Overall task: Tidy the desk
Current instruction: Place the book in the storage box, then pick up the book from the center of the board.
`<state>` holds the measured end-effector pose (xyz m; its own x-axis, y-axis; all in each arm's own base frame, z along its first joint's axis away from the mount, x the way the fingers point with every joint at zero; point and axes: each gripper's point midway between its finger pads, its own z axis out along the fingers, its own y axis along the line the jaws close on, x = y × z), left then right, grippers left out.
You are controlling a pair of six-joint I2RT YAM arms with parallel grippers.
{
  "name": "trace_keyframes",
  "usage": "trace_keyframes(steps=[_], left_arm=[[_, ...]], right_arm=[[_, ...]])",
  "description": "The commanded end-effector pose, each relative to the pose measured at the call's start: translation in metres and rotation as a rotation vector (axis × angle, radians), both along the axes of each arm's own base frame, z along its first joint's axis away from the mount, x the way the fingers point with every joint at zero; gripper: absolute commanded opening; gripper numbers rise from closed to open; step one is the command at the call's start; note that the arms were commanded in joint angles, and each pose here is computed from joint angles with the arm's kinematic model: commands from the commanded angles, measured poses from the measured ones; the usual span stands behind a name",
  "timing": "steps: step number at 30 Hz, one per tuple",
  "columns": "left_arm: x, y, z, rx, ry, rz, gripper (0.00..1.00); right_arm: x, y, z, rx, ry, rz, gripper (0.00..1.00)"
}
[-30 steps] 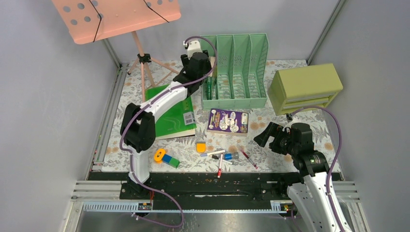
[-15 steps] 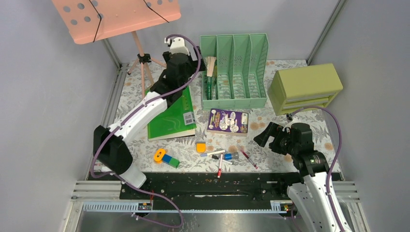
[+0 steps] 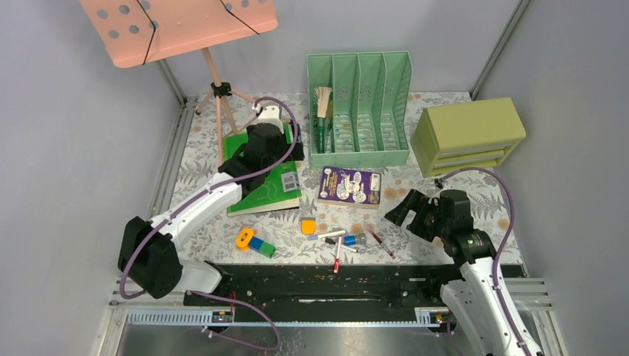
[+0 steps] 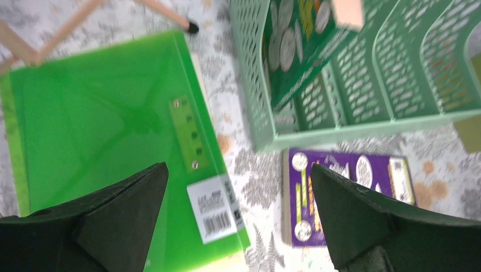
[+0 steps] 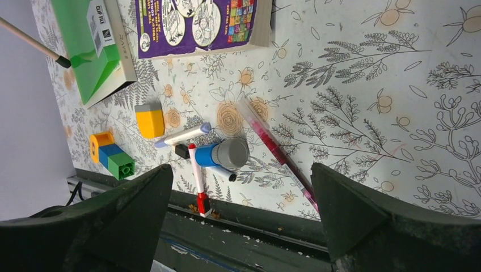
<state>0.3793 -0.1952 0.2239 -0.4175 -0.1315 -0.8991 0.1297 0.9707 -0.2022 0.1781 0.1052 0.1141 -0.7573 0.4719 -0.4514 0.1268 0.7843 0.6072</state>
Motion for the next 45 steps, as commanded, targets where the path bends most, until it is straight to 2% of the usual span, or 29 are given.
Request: trace_keyframes(steps=[1, 10, 14, 20, 26, 30, 37, 45], left_arm=[[-0.026, -0.007, -0.016, -0.066, 0.085, -0.067, 0.99], [-0.061, -0.037, -0.09, -0.082, 0.447, -0.2, 0.98], [-0.074, -0.062, -0.113, -0.139, 0.571, -0.306, 0.93], [-0.079, -0.09, -0.116, -0.316, 0.576, -0.379, 0.93], [-0.079, -0.102, -0.121, -0.396, 0.59, -0.397, 0.92], [-0.077, -0.106, -0.135, -0.422, 0.622, -0.377, 0.85], [-0.073, -0.1, -0.171, -0.427, 0.679, -0.271, 0.79], [-0.078, -0.106, -0.198, -0.462, 0.732, -0.281, 0.61]], right_arm=[[0.009, 0.004, 0.003, 0.041, -0.021, -0.015, 0.99], [0.011, 0.003, -0.012, 0.031, 0.01, -0.03, 0.99], [0.019, -0.005, -0.013, -0.021, 0.003, -0.053, 1.0], [0.033, -0.004, -0.009, -0.035, 0.011, -0.039, 0.99], [0.038, 0.005, -0.02, -0.026, 0.09, 0.014, 0.99], [0.044, 0.01, -0.032, -0.022, 0.125, 0.049, 0.99], [0.066, 0.021, -0.05, 0.042, 0.139, 0.04, 1.0], [0.082, 0.027, -0.076, 0.045, 0.208, 0.058, 0.99]])
